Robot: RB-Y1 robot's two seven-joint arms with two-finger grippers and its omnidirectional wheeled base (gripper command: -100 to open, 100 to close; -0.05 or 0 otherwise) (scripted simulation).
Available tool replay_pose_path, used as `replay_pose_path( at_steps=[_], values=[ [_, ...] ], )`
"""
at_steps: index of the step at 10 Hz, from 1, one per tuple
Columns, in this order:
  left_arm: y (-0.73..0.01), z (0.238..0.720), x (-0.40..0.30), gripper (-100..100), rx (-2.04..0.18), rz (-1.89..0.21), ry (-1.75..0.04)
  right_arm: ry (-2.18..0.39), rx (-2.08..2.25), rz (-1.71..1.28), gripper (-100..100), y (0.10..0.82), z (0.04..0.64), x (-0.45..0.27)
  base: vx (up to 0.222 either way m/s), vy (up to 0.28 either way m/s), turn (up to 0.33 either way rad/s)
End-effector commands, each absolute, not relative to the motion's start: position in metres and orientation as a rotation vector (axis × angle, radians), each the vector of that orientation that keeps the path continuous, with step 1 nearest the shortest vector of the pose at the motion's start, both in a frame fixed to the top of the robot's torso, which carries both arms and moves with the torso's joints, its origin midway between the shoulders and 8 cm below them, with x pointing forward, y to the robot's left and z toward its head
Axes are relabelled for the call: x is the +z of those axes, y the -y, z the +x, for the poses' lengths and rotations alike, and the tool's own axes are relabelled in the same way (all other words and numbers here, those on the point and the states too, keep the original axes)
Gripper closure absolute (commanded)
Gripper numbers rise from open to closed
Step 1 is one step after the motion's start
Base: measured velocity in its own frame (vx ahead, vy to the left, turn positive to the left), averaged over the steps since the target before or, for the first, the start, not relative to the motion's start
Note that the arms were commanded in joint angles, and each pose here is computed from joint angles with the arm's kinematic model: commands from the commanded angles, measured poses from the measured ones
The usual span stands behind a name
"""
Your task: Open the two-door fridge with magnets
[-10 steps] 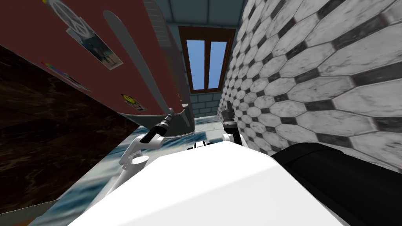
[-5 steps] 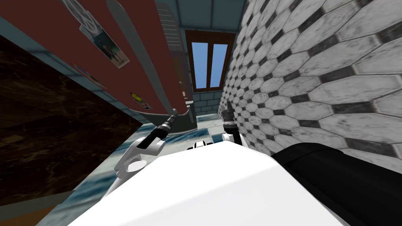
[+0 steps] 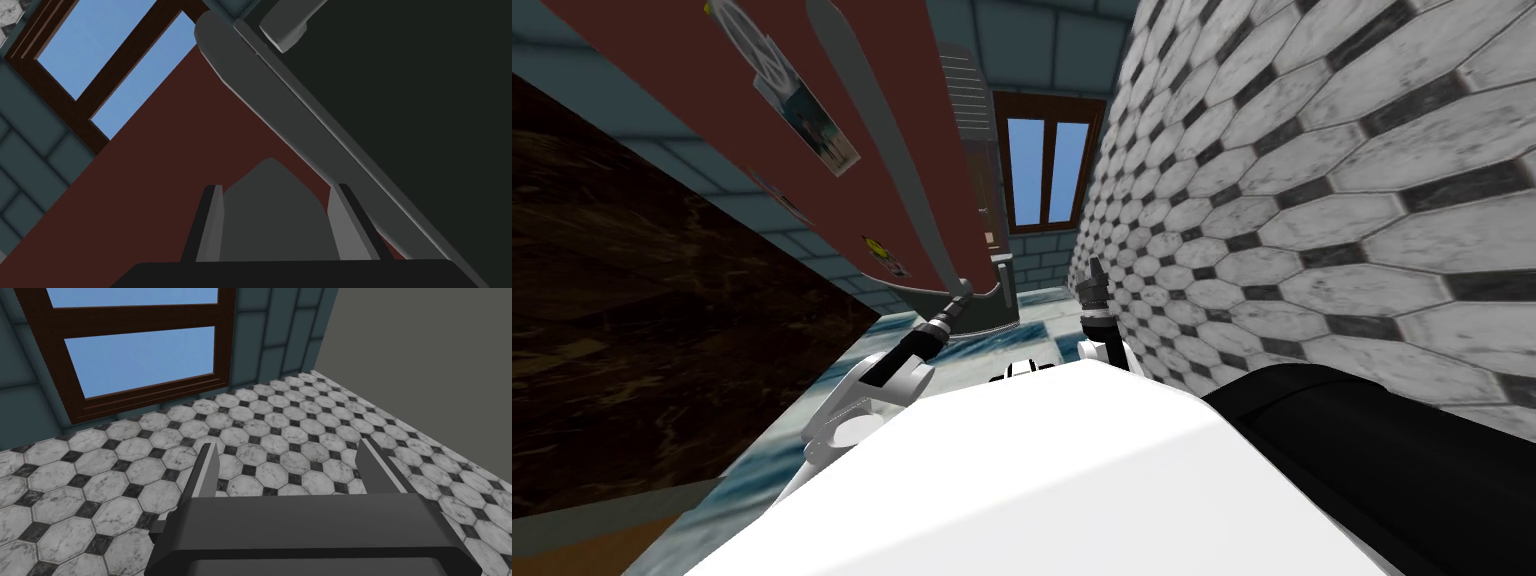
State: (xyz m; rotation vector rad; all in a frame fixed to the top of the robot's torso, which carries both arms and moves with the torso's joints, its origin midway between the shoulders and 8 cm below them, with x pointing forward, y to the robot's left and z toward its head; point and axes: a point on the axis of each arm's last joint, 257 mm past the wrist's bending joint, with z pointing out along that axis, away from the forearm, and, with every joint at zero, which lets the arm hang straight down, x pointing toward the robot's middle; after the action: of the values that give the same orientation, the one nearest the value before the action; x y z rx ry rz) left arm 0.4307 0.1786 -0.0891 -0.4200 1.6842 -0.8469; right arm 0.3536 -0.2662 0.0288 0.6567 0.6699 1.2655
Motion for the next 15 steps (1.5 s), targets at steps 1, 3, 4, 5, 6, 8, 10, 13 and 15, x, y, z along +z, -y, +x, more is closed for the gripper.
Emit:
replay_pose_path(
  at_steps=[1, 3, 4, 5, 6, 8, 10, 13, 15],
  values=[
    [-0.161, 0.422, -0.082, 100, -0.886, -0.373, -1.682, -0.670, 1.265, 0.657, 0, 0.266, 0.354, 0.029, -0.097, 0.260, -0.082],
    [-0.152, 0.416, -0.080, 100, -0.907, -0.349, -1.687, -0.670, 1.265, 0.657, 0, 0.266, 0.354, 0.029, -0.109, 0.192, -0.054],
    [-0.143, 0.411, -0.079, 100, -0.928, -0.325, -1.693, -0.670, 1.265, 0.657, 0, 0.266, 0.354, 0.029, -0.204, 0.236, -0.092],
    [-0.143, 0.411, -0.079, 100, -0.928, -0.325, -1.693, -0.670, 1.265, 0.657, 0, 0.266, 0.354, 0.029, -0.176, 0.236, -0.063],
    [-0.134, 0.405, -0.077, 100, -0.949, -0.301, -1.698, -0.670, 1.265, 0.657, 0, 0.266, 0.354, 0.029, -0.112, 0.251, -0.064],
    [-0.126, 0.399, -0.076, 100, -0.970, -0.278, -1.703, -0.670, 1.265, 0.657, 0, 0.266, 0.354, 0.029, -0.128, 0.241, -0.077],
    [-0.110, 0.387, -0.073, 100, -1.012, -0.234, -1.712, -0.670, 1.265, 0.657, 0, 0.266, 0.354, 0.029, -0.124, 0.268, -0.081],
    [-0.105, 0.382, -0.087, 100, -1.016, -0.240, -1.752, -0.670, 1.265, 0.657, 0, 0.266, 0.354, 0.029, -0.147, 0.189, -0.041],
    [-0.090, 0.373, -0.086, 100, -1.056, -0.191, -1.761, -0.670, 1.265, 0.657, 0, 0.266, 0.354, 0.029, -0.087, 0.225, -0.119]
  ],
)
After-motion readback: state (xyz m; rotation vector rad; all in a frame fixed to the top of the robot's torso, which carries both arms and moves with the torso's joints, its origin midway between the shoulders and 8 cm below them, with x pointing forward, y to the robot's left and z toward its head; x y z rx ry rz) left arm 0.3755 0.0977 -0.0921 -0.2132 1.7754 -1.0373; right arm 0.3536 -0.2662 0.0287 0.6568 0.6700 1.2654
